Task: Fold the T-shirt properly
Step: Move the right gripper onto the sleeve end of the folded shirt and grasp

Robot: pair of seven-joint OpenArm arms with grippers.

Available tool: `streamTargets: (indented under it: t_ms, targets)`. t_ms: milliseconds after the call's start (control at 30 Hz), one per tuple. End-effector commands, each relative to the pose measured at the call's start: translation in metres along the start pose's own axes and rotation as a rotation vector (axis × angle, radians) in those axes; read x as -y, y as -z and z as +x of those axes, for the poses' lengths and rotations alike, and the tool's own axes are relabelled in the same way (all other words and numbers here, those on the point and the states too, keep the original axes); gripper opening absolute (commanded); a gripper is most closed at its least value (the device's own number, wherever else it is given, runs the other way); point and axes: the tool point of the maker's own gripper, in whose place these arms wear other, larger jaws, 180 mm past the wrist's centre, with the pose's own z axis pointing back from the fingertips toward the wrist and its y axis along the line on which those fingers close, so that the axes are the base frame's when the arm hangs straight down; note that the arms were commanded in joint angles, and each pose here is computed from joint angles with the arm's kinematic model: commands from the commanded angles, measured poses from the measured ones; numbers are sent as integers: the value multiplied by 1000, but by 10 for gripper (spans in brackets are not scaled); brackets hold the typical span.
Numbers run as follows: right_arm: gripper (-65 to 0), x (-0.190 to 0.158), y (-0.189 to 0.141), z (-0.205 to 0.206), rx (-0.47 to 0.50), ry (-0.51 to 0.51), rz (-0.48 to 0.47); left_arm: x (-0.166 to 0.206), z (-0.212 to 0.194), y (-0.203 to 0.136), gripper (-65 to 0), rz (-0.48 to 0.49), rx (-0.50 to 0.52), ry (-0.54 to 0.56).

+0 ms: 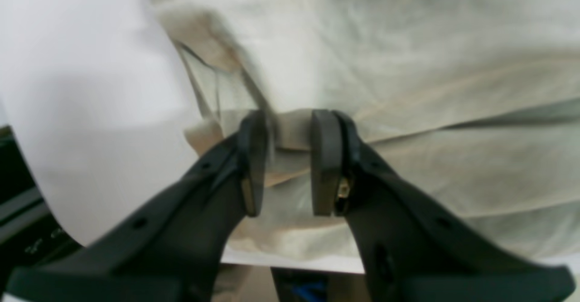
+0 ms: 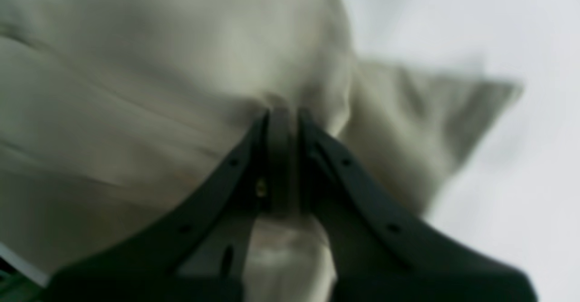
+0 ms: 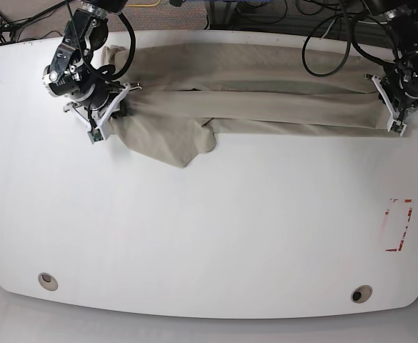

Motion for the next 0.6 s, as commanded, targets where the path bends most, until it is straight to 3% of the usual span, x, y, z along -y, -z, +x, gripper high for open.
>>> streamTargets:
  t_ms: [0, 367, 567]
  targets:
    - [-621, 7, 1, 9, 42, -9, -20, -16, -7, -1, -504, 26, -18, 12]
    - [-621, 49, 20, -9, -22, -26, -76, -5, -22, 20, -504, -41, -30, -20]
    - [-621, 73, 26, 5, -16, -21, -87, 16, 3, 23, -504, -76, 15, 23]
